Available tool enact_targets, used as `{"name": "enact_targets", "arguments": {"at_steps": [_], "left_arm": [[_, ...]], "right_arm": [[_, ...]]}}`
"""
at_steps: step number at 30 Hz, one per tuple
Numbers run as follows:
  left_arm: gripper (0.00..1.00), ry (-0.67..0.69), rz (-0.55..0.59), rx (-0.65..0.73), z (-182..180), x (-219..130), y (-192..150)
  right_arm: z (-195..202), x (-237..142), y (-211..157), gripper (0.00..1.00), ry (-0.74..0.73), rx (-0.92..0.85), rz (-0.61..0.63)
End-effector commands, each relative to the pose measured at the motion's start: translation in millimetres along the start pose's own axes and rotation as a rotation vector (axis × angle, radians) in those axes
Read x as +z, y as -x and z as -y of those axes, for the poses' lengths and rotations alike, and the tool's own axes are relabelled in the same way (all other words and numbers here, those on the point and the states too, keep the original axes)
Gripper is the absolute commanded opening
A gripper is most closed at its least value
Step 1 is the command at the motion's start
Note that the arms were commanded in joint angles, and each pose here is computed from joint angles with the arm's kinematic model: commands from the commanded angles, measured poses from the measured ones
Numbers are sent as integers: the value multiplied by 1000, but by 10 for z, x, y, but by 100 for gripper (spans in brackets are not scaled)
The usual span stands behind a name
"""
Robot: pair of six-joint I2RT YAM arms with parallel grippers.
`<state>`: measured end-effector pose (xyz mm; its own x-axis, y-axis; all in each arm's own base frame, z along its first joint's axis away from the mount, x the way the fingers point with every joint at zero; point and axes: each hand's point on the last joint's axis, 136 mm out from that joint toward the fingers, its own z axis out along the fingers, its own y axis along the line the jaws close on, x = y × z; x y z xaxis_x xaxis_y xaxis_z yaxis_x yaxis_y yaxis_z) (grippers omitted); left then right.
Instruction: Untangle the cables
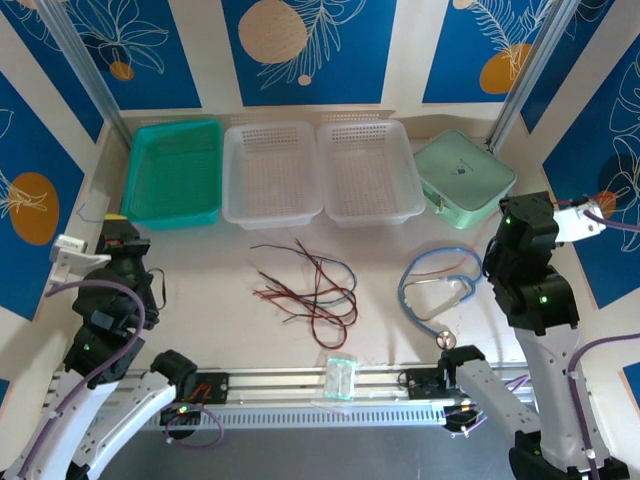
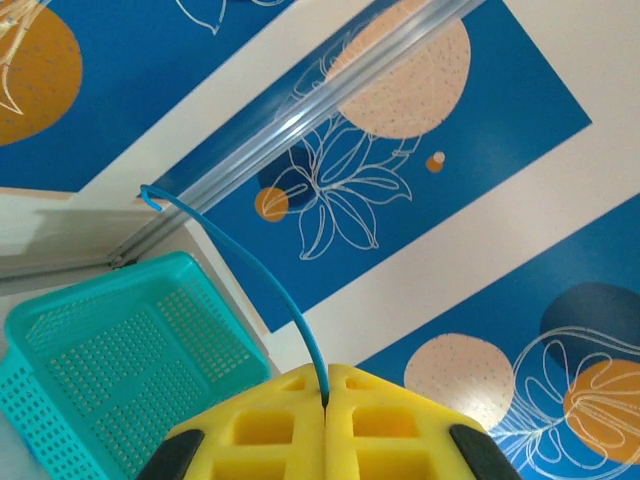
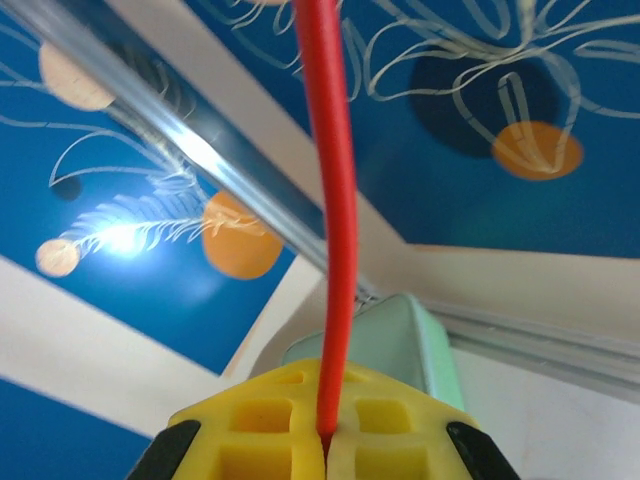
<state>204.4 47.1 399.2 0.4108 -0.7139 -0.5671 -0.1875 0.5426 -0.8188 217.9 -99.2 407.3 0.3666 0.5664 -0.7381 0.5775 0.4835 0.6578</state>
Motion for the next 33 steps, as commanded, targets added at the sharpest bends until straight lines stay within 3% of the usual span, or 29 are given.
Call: {"name": "enact_targets", "arguments": {"at_steps": [1, 9, 23, 33], "left_arm": [[0, 32, 34, -2, -86, -14, 63], [0, -33, -45, 18, 132, 61, -121], [0, -268, -402, 176, 964, 231, -993], [0, -269, -467, 145, 921, 215, -1186]], "right_arm": [[161, -38, 191, 0, -62, 50, 76], [-368, -68, 180, 0, 193, 91, -31], [-2298, -591, 526, 0, 930, 101, -176], [-3199, -416, 473, 0, 1114, 141, -181]]}}
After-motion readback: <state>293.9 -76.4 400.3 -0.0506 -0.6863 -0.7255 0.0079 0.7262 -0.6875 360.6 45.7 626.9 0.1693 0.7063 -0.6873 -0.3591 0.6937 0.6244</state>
